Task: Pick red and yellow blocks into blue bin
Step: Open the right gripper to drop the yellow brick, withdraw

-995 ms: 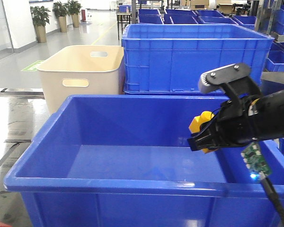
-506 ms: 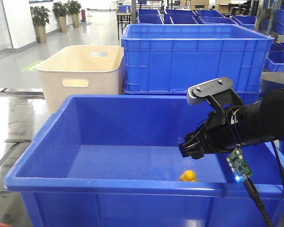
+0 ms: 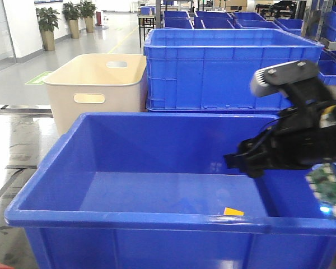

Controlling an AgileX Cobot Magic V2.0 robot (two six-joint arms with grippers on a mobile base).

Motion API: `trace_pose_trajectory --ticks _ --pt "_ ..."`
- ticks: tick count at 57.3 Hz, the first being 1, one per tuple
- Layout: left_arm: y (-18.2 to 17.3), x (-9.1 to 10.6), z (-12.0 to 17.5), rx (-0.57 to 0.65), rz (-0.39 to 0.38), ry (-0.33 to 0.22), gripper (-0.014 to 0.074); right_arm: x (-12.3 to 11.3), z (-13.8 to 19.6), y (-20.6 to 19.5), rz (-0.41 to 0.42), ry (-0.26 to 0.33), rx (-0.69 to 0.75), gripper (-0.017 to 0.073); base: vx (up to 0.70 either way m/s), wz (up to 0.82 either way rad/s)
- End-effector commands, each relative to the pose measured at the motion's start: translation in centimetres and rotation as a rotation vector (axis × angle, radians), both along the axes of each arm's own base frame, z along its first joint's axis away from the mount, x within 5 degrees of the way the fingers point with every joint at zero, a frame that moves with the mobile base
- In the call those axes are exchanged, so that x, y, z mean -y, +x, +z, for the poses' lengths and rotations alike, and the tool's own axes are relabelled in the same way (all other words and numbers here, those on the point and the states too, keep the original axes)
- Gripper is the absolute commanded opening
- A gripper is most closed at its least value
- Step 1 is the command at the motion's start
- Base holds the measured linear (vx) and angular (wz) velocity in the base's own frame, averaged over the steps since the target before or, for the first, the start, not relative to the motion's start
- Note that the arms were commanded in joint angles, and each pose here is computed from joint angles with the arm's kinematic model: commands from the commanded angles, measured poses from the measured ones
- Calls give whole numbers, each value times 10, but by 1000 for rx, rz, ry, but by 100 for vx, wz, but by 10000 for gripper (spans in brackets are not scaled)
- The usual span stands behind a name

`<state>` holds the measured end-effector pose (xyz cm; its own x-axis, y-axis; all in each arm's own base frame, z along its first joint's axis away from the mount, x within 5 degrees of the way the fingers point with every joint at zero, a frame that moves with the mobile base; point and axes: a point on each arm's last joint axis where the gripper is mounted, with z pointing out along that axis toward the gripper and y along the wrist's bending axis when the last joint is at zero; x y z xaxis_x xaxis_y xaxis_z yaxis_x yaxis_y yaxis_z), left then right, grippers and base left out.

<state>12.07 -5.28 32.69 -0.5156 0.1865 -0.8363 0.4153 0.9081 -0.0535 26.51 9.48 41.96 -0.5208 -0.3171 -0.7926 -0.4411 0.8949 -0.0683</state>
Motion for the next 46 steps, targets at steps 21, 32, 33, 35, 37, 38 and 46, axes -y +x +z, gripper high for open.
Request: trace_pose_trajectory --ticks 21,32,33,35,37,38,46 --pt "2 1 14 90 7 -49 235 43 10 -131 18 26 126 559 0 0" --pt "3 1 16 107 10 -56 235 56 -23 -170 17 31 103 559 0 0" --pt "3 1 16 111 11 -57 235 56 -28 -172 17 28 94 559 0 0" --pt "3 1 17 119 12 -60 235 58 -33 -176 17 29 95 559 0 0" --pt "3 1 17 126 13 -63 235 59 -41 -180 17 25 84 559 0 0" --pt "4 1 18 129 14 -64 235 59 -44 -181 17 25 82 559 0 0" --pt "5 1 21 169 21 -83 235 63 -61 -193 17 23 75 559 0 0"
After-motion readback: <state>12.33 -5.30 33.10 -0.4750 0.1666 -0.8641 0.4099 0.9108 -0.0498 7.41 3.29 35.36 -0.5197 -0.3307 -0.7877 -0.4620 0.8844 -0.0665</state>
